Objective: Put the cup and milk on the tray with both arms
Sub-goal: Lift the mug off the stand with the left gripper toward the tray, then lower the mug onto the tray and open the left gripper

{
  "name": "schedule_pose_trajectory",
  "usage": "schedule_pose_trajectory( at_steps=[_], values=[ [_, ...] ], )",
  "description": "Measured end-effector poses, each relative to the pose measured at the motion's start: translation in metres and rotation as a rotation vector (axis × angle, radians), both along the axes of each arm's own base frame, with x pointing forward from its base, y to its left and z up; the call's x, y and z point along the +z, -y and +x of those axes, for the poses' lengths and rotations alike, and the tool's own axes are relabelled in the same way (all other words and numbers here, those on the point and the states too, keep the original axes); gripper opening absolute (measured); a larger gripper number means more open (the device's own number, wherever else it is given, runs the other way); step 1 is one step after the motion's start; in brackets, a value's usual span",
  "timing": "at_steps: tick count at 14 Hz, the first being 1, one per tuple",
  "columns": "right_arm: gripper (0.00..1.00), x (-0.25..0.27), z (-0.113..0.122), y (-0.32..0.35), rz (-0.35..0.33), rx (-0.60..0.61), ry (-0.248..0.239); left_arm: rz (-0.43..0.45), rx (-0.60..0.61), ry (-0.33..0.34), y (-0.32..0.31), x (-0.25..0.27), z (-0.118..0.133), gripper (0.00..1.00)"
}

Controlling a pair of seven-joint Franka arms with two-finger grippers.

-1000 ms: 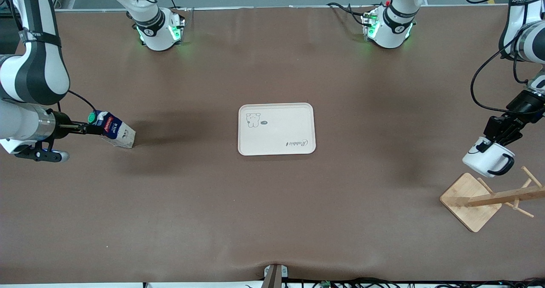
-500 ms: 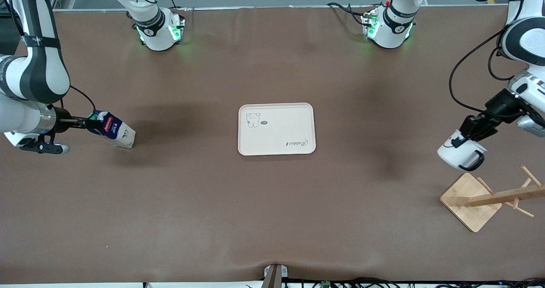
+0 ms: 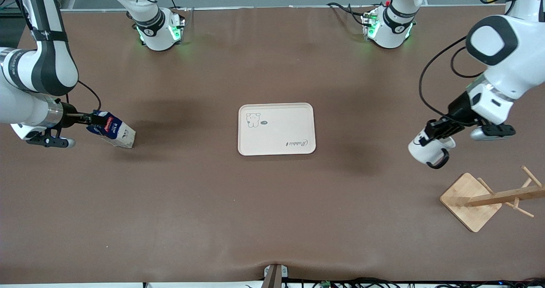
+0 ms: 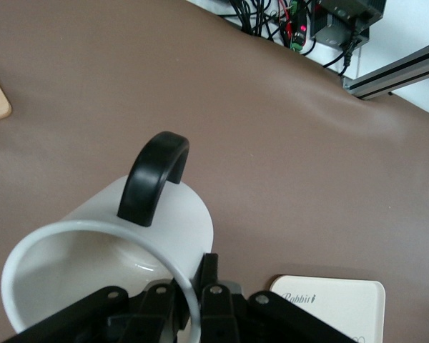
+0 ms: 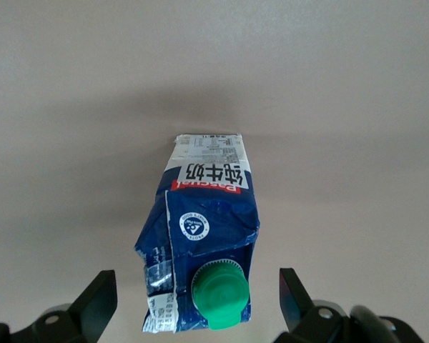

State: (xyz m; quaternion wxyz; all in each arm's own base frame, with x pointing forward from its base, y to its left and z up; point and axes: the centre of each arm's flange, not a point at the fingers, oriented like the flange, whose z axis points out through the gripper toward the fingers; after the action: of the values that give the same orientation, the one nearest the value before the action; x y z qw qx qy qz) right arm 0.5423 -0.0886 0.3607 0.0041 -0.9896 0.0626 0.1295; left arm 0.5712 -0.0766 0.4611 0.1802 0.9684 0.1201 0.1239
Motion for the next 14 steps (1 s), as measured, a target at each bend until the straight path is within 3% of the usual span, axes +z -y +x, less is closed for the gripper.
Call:
schedule_pose_trajectory(
  at_steps=[5,9,10,13,14],
  values=[
    [1.00,-0.012,-0.009,-0.003,0.012,-0.009,0.006,0.077,0.099,-0.106,0.116,-0.022,0.000,0.07],
    [1.00,-0.035,-0.015,-0.003,0.000,-0.011,0.082,0.124,0.129,-0.216,0.205,-0.055,-0.020,0.07],
    [0.93,-0.036,-0.015,-0.002,-0.002,-0.013,0.096,0.136,0.128,-0.249,0.225,-0.061,-0.025,0.07],
    [0.59,-0.036,-0.016,-0.001,-0.002,-0.015,0.098,0.141,0.160,-0.334,0.272,-0.088,-0.038,0.07],
    [0.53,-0.035,-0.017,-0.001,-0.001,-0.015,0.092,0.135,0.182,-0.366,0.286,-0.100,-0.042,0.07]
  ],
)
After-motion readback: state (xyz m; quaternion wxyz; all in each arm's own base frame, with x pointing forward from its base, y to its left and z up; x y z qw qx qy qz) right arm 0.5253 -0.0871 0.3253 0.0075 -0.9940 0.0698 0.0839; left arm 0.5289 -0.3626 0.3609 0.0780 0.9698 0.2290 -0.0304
